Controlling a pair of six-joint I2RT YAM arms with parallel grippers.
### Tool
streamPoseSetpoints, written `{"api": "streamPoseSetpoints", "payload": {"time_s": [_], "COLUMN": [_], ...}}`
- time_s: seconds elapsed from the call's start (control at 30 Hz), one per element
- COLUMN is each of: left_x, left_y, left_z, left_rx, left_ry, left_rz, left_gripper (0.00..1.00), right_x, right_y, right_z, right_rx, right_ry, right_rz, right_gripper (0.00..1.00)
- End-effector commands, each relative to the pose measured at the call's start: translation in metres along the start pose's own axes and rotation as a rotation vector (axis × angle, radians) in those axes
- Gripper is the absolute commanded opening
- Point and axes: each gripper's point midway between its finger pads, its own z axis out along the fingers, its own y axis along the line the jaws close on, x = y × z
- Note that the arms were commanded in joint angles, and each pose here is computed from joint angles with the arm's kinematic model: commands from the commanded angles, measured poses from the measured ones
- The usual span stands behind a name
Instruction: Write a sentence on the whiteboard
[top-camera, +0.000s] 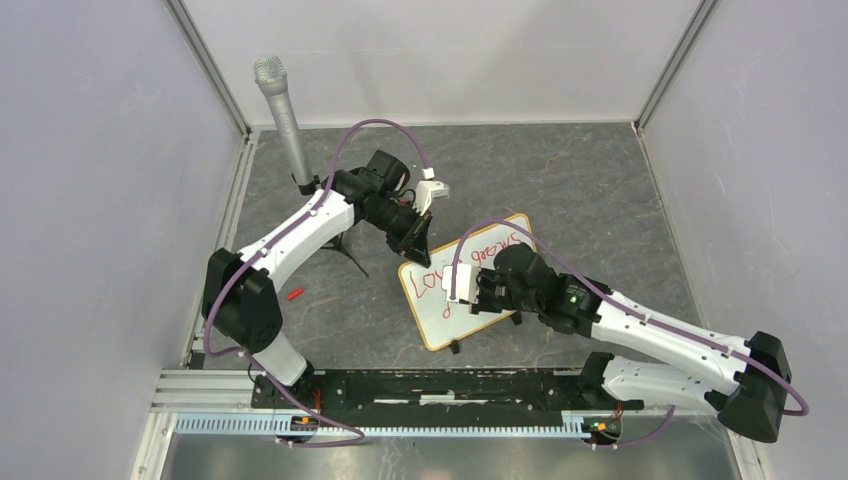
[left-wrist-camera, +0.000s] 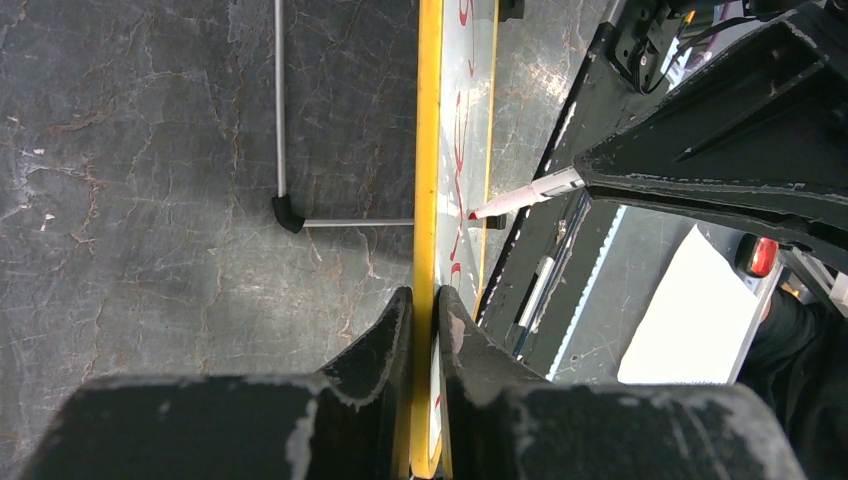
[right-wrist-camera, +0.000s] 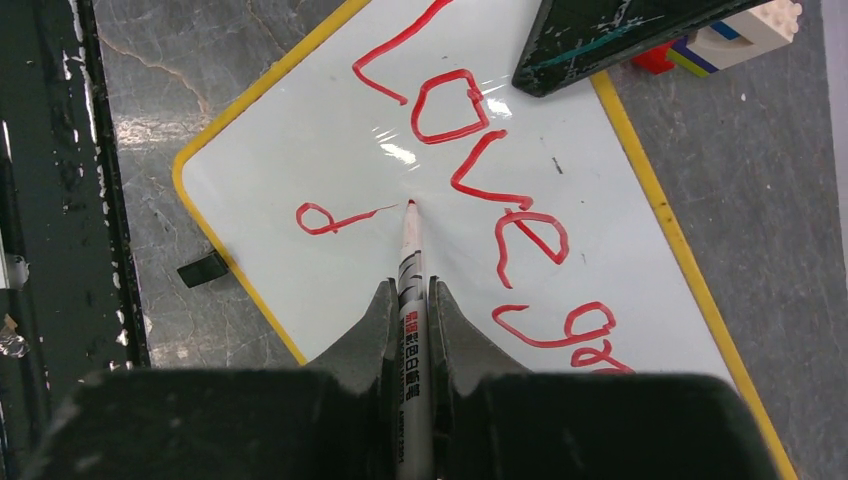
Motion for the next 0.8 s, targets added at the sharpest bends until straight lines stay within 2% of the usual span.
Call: {"api": "streamPoseSetpoints", "payload": {"time_s": [0.0, 0.77], "left_x": [0.009, 0.011], "left_y": [-0.001, 0.001], "left_z": [0.004, 0.005], "left_rx": [0.013, 0.010], "left_ry": [0.038, 0.045], "left_rz": [-0.001, -0.003], "left_gripper": [0.02, 0.02], "right_x": [-0.017, 0.039], "right_y": [-0.014, 0.035], "right_z": [-0.003, 0.006], "right_rx": [0.043, -0.112], "right_ry": [-0.038, 0.065], "right_rz": [-0.002, 0.001], "right_gripper": [0.00, 0.00]}}
